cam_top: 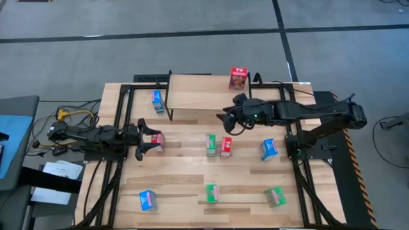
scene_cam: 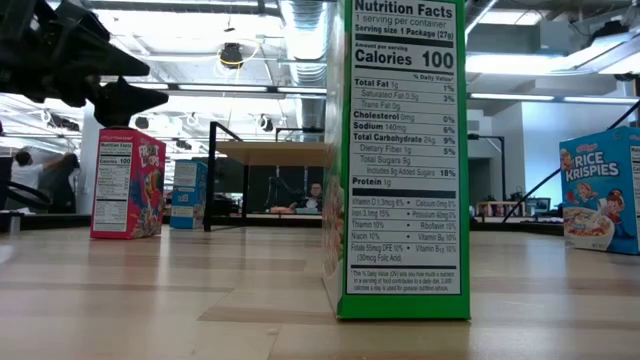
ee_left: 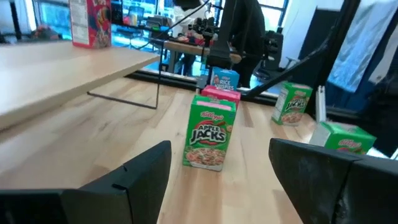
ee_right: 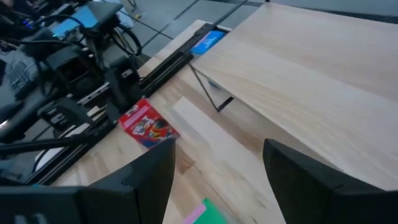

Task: Stack cereal on shelf
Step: Put the top blue cereal box on the shelf

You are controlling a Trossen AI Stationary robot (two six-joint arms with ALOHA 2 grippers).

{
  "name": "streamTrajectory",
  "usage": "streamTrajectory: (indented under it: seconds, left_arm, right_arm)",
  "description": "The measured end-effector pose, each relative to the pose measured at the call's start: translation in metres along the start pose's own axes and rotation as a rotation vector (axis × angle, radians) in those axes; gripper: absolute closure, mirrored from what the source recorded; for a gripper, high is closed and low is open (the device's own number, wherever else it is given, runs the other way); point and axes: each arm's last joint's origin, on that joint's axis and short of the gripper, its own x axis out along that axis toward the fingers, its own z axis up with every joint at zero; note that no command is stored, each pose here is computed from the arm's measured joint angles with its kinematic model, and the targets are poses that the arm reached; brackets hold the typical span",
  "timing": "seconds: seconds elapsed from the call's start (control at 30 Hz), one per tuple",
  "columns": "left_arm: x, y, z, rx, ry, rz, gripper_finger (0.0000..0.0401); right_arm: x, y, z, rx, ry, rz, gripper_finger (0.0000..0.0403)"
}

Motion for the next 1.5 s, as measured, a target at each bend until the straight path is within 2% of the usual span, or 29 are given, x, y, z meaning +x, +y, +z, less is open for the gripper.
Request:
streamTrajectory:
  seconds: [0.13,0.27,0.37,0.47,0.77,1.17,1.5]
  left_arm:
    - [0.000,-0.001,0.000,-0.093,-0.001,-0.020,0.0139]
    - [0.000,-0.001,0.008,-0.198,-0.078,0.007,0.0138]
    - [-0.002,0.001,0.017,-0.264,-0.125,0.075,0.0138]
    - [-0.005,0.002,0.031,-0.317,-0.247,0.157,0.0138]
    - [-0.016,0.007,0.062,-0.222,-0.386,0.479,0.0138]
    - [-0.022,0.007,0.097,-0.123,-0.417,0.596,0.0138]
    - [-0.005,0.005,0.133,-0.015,-0.355,0.852,0.0139]
  right_arm:
    - [-0.002,0.001,0.000,-0.002,0.000,0.007,0.0137]
    - [-0.002,0.002,-0.001,-0.004,0.002,0.008,0.0137]
    - [-0.003,0.004,-0.003,-0.008,0.007,0.015,0.0137]
    - [-0.004,0.006,-0.004,-0.013,0.011,0.022,0.0137]
    - [-0.004,0.006,-0.006,-0.043,0.017,0.022,0.0137]
    - [-0.003,0.006,-0.005,-0.042,0.016,0.018,0.0137]
    - [-0.003,0.005,-0.005,-0.042,0.016,0.018,0.0137]
